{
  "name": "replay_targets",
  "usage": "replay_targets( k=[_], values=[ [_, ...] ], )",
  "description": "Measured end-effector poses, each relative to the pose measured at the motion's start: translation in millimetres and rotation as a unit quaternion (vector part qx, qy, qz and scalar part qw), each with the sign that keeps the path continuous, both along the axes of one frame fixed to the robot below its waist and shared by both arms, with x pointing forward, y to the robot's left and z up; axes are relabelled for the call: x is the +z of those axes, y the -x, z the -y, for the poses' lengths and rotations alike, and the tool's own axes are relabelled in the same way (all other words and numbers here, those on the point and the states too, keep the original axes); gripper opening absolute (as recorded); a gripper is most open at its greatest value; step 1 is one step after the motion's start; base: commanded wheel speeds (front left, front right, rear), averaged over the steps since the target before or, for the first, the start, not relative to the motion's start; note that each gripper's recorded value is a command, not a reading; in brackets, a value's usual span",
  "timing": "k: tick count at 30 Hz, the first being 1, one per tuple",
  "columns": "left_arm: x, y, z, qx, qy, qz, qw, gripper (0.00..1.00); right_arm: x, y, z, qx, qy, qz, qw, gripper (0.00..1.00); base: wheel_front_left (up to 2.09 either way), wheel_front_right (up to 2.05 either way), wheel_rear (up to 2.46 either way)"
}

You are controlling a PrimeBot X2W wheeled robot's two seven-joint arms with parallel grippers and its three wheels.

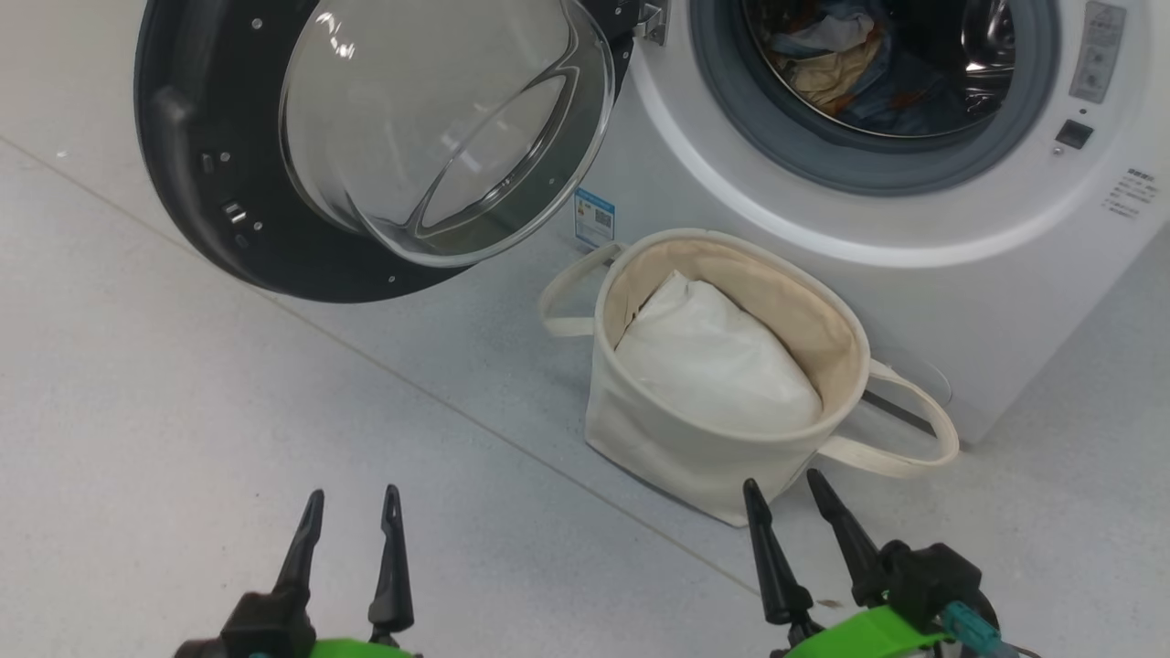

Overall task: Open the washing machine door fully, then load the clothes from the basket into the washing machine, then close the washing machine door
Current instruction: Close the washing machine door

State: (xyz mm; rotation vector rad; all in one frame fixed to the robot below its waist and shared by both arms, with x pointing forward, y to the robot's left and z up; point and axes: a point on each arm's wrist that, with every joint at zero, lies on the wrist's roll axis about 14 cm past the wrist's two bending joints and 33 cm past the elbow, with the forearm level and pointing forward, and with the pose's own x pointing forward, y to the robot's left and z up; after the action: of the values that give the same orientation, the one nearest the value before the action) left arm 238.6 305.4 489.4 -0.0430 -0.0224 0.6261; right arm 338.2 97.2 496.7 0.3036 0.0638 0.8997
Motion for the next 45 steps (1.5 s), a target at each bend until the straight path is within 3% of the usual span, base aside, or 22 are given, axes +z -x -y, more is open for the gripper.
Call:
replay_targets(
  k=[19,20,21,30,33,37,40,45],
  values=[
    [-5,11,-10,0.039,0.024,-0.003,0.999,1.00,-7,-7,-13,0.017,0.002,-0.004,1.000,1.00,0.00,0.00,0.00],
    [-4,10,-10,0.035,0.024,-0.001,0.999,0.23,-7,-8,-13,0.016,0.002,-0.004,1.000,1.00,0.00,0.00,0.00],
    [-4,9,-8,0.027,0.025,0.001,0.999,0.00,-7,-8,-12,0.015,0.002,-0.005,1.000,1.00,0.00,0.00,0.00],
    [55,-11,-34,0.014,0.005,0.096,0.995,0.00,-20,-20,-6,0.002,0.009,-0.015,1.000,1.00,0.00,0.00,0.00],
    [72,-20,-46,0.002,0.019,0.137,0.990,0.00,-27,-24,-6,0.001,0.013,-0.019,1.000,1.00,0.00,0.00,0.00],
    [86,-31,-81,0.008,0.103,0.214,0.971,0.00,-39,-29,-3,-0.003,0.023,-0.025,0.999,1.00,0.00,0.00,0.00],
    [107,-38,-124,0.027,0.159,0.272,0.949,0.00,-49,-34,0,-0.005,0.032,-0.029,0.999,1.00,0.00,0.00,0.00],
    [123,-63,-181,0.042,0.250,0.313,0.915,0.00,-68,-53,11,-0.004,0.054,-0.024,0.998,1.00,0.00,0.00,0.00]
  ],
)
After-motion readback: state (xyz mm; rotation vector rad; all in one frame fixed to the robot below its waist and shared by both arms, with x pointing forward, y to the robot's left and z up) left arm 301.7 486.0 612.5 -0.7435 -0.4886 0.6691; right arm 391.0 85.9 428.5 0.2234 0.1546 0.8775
